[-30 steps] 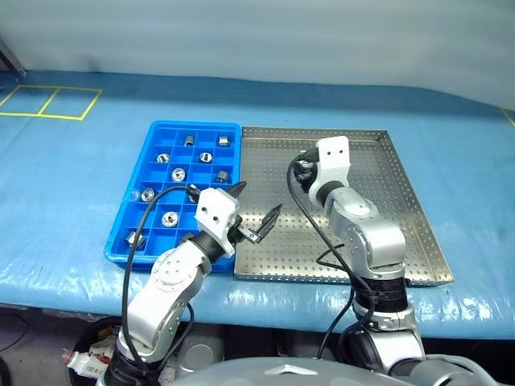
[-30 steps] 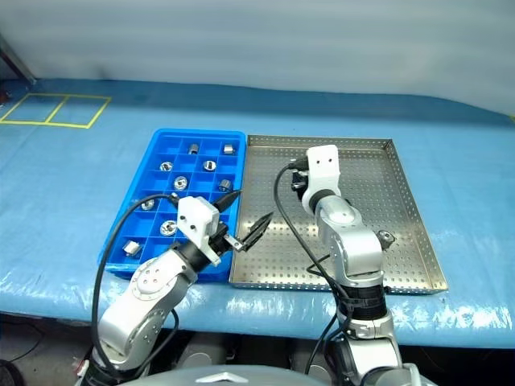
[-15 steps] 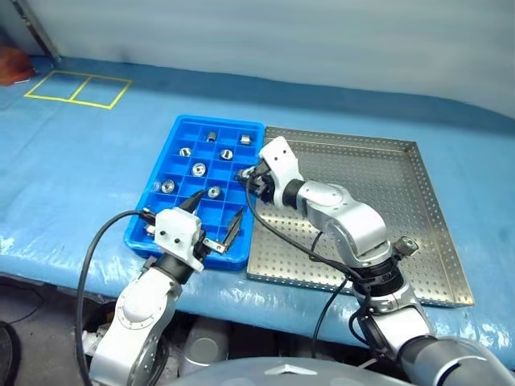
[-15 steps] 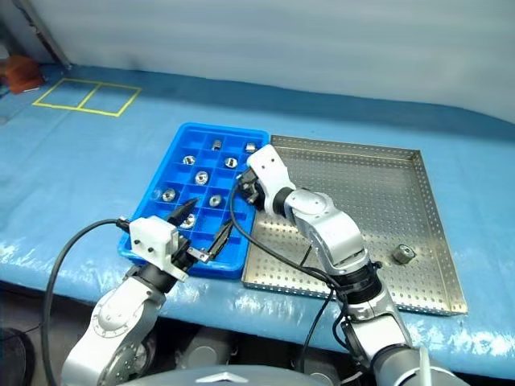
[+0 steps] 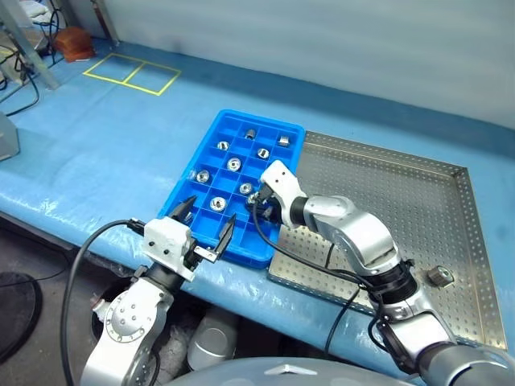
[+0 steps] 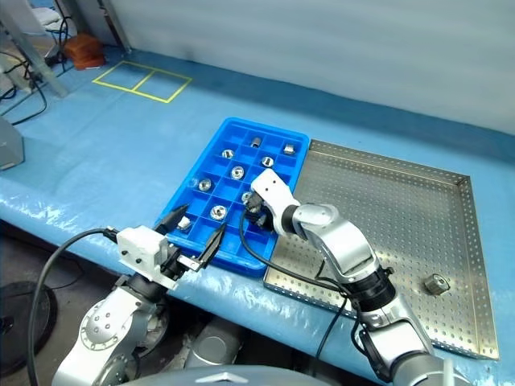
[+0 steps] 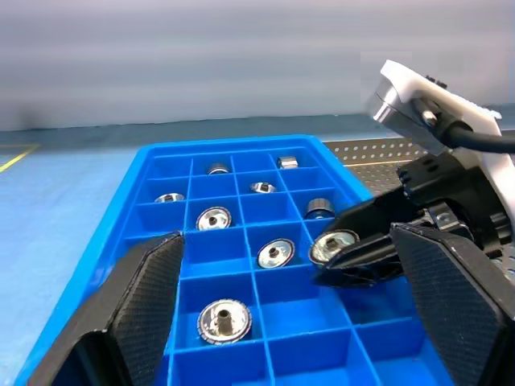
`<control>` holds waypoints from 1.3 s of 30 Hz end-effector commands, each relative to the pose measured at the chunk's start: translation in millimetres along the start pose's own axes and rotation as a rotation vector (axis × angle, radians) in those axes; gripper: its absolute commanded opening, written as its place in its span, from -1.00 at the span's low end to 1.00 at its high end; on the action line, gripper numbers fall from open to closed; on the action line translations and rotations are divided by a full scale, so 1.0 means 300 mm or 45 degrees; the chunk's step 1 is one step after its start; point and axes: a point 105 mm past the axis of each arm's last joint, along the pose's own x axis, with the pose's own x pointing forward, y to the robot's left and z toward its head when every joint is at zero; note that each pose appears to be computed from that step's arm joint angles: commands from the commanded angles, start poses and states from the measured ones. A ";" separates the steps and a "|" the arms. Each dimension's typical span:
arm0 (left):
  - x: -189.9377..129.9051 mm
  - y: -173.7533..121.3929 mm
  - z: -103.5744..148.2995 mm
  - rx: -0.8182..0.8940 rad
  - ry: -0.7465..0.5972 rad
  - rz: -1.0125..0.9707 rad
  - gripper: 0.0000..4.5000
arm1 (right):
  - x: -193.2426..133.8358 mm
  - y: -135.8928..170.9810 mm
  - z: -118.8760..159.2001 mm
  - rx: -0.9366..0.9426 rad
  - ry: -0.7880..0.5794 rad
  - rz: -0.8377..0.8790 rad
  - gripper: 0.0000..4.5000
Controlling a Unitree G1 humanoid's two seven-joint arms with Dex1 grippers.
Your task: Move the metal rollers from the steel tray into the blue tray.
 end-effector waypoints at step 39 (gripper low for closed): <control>0.195 -0.230 -0.044 -0.035 -0.043 -0.729 1.00 | -0.454 -0.269 -0.179 0.617 -0.258 -1.338 0.99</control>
